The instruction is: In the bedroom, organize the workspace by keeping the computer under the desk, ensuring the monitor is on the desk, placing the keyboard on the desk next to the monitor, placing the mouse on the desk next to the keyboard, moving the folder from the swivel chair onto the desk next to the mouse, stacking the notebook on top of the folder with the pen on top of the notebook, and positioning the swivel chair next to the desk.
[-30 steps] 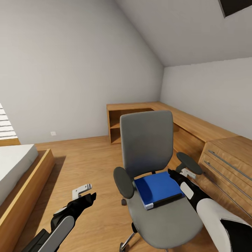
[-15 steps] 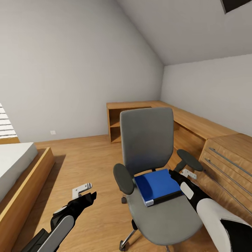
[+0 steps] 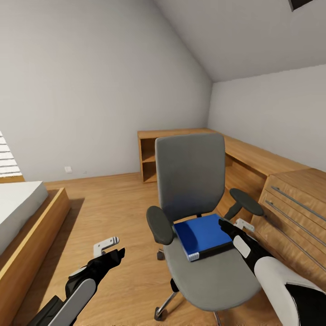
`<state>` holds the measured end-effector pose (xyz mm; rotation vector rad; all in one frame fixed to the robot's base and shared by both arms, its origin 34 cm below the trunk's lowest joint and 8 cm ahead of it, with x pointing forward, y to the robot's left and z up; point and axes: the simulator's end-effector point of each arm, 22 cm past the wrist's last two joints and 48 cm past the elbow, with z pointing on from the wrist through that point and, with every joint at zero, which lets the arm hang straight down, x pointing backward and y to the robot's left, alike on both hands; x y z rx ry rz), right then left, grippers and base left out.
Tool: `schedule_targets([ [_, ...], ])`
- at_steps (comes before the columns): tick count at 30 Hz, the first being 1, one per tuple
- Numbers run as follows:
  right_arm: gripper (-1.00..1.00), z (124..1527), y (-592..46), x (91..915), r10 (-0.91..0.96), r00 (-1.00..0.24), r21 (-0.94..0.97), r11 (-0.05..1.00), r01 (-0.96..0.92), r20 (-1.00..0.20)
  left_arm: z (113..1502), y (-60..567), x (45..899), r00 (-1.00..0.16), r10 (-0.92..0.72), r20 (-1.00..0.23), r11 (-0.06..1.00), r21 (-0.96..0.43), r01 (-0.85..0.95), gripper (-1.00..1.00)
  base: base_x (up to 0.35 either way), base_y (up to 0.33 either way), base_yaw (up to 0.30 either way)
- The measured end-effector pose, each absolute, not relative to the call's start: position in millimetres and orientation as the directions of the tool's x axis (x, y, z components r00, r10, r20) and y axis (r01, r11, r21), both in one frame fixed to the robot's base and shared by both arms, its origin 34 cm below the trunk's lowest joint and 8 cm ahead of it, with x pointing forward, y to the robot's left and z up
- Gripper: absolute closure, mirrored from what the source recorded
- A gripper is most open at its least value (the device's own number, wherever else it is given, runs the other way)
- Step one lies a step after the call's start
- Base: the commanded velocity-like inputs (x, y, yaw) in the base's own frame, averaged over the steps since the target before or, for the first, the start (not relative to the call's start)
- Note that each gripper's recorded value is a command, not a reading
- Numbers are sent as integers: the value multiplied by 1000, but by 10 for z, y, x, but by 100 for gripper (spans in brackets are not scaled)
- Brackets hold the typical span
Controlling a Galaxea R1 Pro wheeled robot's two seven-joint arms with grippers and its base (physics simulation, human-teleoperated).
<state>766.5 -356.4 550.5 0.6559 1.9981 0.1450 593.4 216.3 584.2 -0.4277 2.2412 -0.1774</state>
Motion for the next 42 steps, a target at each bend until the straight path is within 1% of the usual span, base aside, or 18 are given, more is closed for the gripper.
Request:
schedule_targets([
  [31,-100,5405,-3553,7669,492,-357,361,854,374,-794,5570,2205,5868,-614,-359,-702,933,-253,-256,-100,0,0,0],
  [37,-100,5362,-3553,7648,494,-364,359,853,379,-789,5533,2220,5862,-620,-358,-699,933,-248,-260,-100,-183,0,0],
  [42,-100,5368,-3547,7650,492,-365,359,854,376,-790,5535,2226,5862,-619,-358,-699,933,-247,-261,-100,-54,0,0],
])
